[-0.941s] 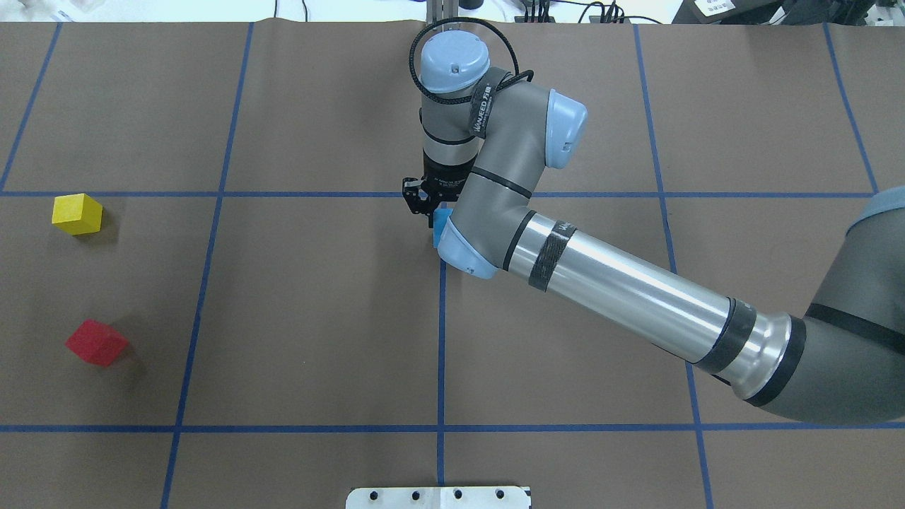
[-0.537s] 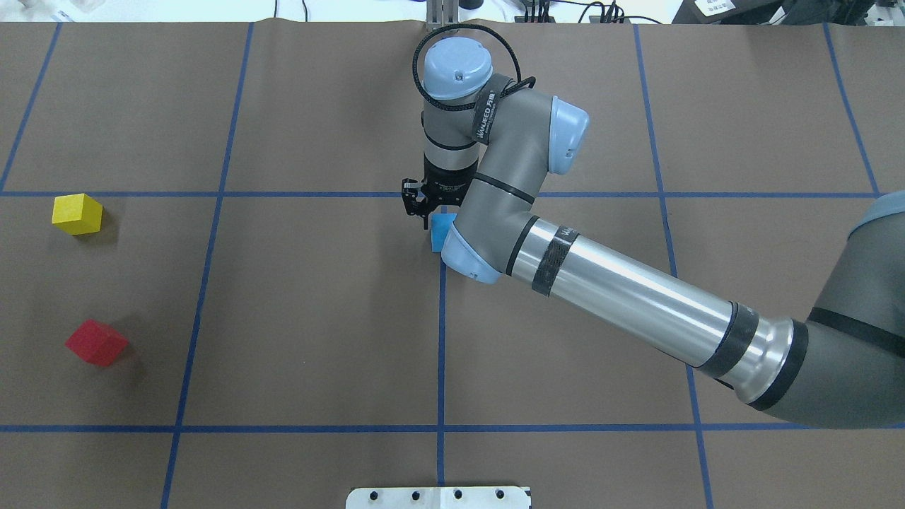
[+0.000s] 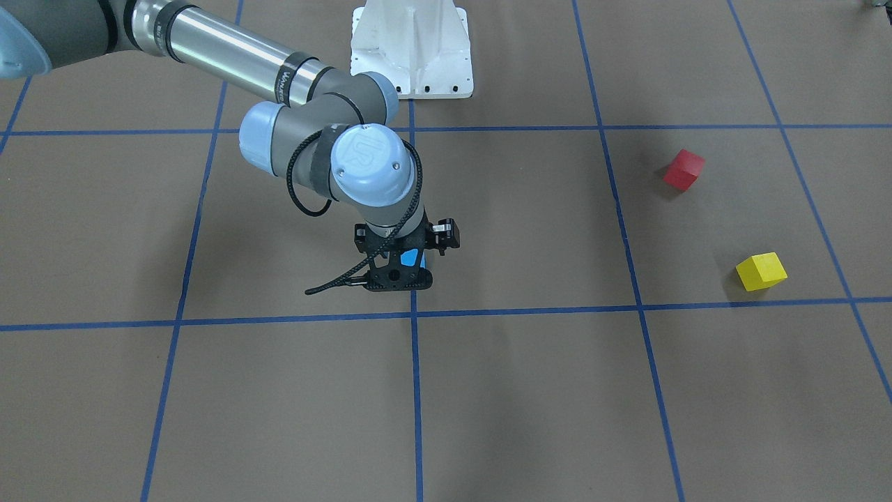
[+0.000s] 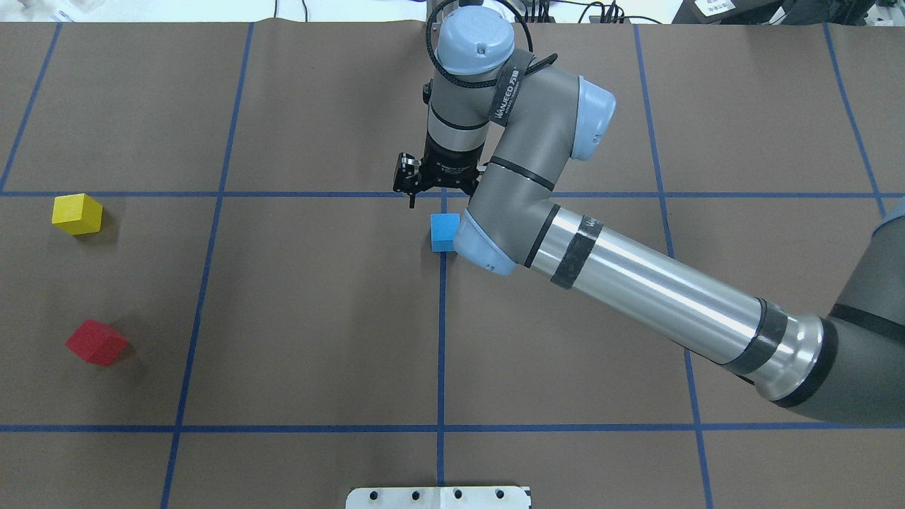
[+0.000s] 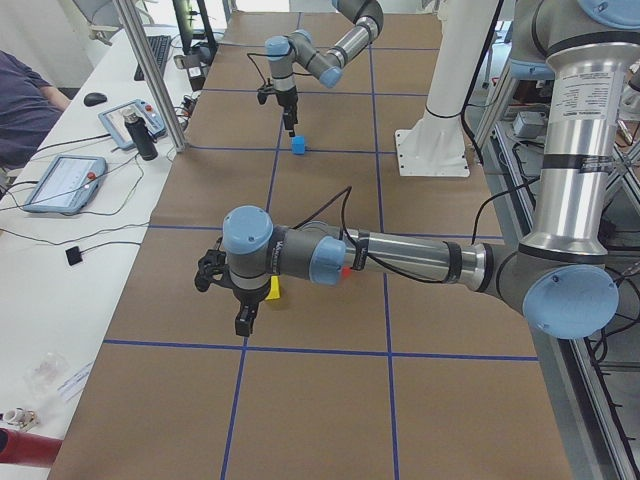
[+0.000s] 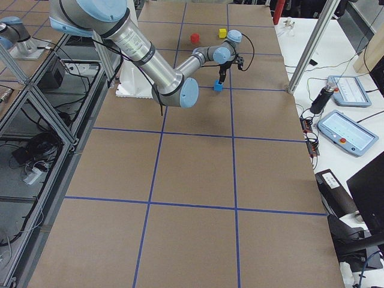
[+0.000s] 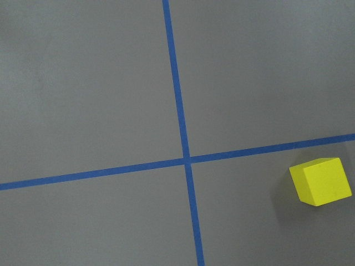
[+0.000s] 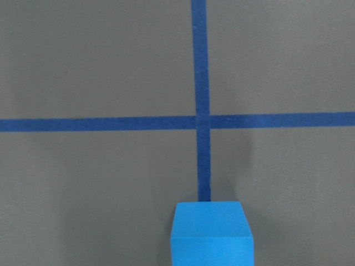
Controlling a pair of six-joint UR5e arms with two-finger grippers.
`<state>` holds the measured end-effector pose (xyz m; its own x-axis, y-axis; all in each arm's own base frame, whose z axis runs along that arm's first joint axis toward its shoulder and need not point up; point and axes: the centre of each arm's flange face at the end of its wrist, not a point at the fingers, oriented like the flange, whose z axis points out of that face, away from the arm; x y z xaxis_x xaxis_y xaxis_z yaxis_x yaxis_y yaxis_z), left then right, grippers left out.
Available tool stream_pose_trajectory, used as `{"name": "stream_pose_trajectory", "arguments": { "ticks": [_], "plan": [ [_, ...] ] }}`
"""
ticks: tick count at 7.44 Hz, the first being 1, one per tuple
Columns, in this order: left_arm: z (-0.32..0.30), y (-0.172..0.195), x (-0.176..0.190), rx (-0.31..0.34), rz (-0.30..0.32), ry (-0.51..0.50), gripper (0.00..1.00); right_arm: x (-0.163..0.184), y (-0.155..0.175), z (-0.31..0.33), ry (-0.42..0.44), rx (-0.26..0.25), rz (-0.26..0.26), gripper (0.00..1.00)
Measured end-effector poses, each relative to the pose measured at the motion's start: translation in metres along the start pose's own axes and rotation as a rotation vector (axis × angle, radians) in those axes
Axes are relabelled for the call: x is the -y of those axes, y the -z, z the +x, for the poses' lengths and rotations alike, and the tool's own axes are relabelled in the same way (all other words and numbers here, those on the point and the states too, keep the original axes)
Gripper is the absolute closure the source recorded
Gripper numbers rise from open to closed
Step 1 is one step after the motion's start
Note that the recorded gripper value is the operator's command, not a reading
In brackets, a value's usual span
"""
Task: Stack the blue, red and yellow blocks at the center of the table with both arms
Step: 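Raise the right gripper away from the blue cube while the left arm reaches in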
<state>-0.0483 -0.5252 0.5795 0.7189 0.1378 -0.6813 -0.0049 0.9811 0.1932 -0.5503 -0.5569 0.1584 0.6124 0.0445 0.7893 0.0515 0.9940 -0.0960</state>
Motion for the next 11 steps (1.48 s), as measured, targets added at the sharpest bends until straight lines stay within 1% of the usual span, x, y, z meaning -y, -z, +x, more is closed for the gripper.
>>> {"name": "stream_pose_trajectory", "arguments": {
  "ticks": [1, 2, 3, 4, 5, 6, 7, 9, 11],
  "plan": [
    [0.028, -0.006, 0.005, -0.008, -0.011, 0.017, 0.00, 0.004, 0.026, 0.027, -0.020, 0.001, 0.025, 0.01],
    [0.070, -0.016, 0.007, -0.022, -0.027, 0.061, 0.00, 0.013, 0.049, 0.065, -0.034, -0.005, 0.056, 0.01],
    [0.117, -0.024, 0.001, -0.027, -0.038, 0.124, 0.00, 0.024, 0.066, 0.106, -0.018, -0.016, 0.085, 0.01],
    [0.152, -0.030, -0.014, -0.017, -0.032, 0.147, 0.00, 0.035, 0.078, 0.144, 0.010, -0.030, 0.104, 0.01],
    [0.177, -0.046, -0.037, 0.002, -0.016, 0.101, 0.00, 0.044, 0.087, 0.177, 0.039, -0.044, 0.115, 0.01],
    [0.200, -0.065, -0.058, 0.003, -0.002, 0.023, 0.00, 0.050, 0.089, 0.199, 0.064, -0.057, 0.118, 0.01],
    [0.227, -0.080, -0.074, -0.020, 0.000, -0.055, 0.00, 0.053, 0.086, 0.216, 0.088, -0.071, 0.115, 0.01],
    [0.270, -0.089, -0.095, -0.073, -0.012, -0.155, 0.00, 0.054, 0.080, 0.233, 0.123, -0.088, 0.106, 0.01],
    [0.298, -0.102, -0.113, -0.098, -0.052, -0.220, 0.00, 0.055, 0.076, 0.239, 0.126, -0.094, 0.101, 0.01]
  ]
}}
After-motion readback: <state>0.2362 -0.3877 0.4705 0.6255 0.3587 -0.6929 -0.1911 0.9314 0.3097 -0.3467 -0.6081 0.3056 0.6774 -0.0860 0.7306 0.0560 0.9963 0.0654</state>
